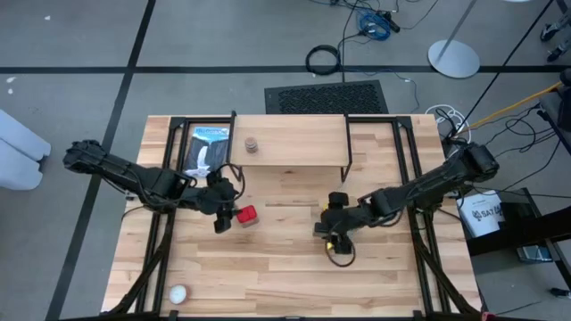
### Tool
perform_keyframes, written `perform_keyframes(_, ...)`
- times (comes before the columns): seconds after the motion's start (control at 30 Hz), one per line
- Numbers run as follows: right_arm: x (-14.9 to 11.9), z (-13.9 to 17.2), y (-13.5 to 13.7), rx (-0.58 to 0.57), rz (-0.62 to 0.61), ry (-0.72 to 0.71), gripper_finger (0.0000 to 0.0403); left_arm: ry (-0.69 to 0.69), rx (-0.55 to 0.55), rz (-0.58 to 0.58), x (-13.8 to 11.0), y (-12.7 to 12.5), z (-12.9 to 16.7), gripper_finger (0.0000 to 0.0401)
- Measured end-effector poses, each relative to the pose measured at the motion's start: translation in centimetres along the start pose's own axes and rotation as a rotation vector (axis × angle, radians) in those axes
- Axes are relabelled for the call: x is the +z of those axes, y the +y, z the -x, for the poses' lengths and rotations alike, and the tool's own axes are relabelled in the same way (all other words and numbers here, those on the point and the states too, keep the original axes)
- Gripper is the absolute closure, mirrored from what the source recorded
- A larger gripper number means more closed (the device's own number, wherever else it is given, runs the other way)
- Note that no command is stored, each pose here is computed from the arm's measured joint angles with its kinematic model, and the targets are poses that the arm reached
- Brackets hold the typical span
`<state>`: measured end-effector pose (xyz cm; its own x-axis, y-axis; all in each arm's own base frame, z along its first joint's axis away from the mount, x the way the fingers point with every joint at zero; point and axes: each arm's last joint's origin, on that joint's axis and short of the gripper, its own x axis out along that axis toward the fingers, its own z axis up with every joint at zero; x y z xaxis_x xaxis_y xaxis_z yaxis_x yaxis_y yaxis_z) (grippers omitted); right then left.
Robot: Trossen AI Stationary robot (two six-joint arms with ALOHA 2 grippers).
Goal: Shelf spices
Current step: Put the black seasoning can on the shelf
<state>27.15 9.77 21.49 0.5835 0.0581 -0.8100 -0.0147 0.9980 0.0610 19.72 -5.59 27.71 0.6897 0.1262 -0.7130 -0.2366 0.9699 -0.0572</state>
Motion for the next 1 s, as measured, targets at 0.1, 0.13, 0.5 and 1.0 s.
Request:
perform_keyframes(0.1,0.7,-0.7,0.4,-0.018,-0.004,0.046,0.0135,-0.019,-0.009,0.007,0.2,-0.1,0.0,0.0104)
perform_keyframes(0.13,0.9,-0.9,0.5,-0.024,-0.003,0.063,0.0135,-0.028,-0.013,0.01,0.3,-0.1,0.0,0.0104)
perform_keyframes(0.5,1.9,-4.0,1.3,-0.085,0.026,0.248,0.0136,-0.074,-0.023,-0.022,0.7,-0.3,0.0,0.0104)
perform_keyframes(1.0,2.0,-4.3,1.4,-0.084,0.027,0.253,0.022,-0.122,-0.044,-0.035,1.2,-0.6,0.1,0.0104)
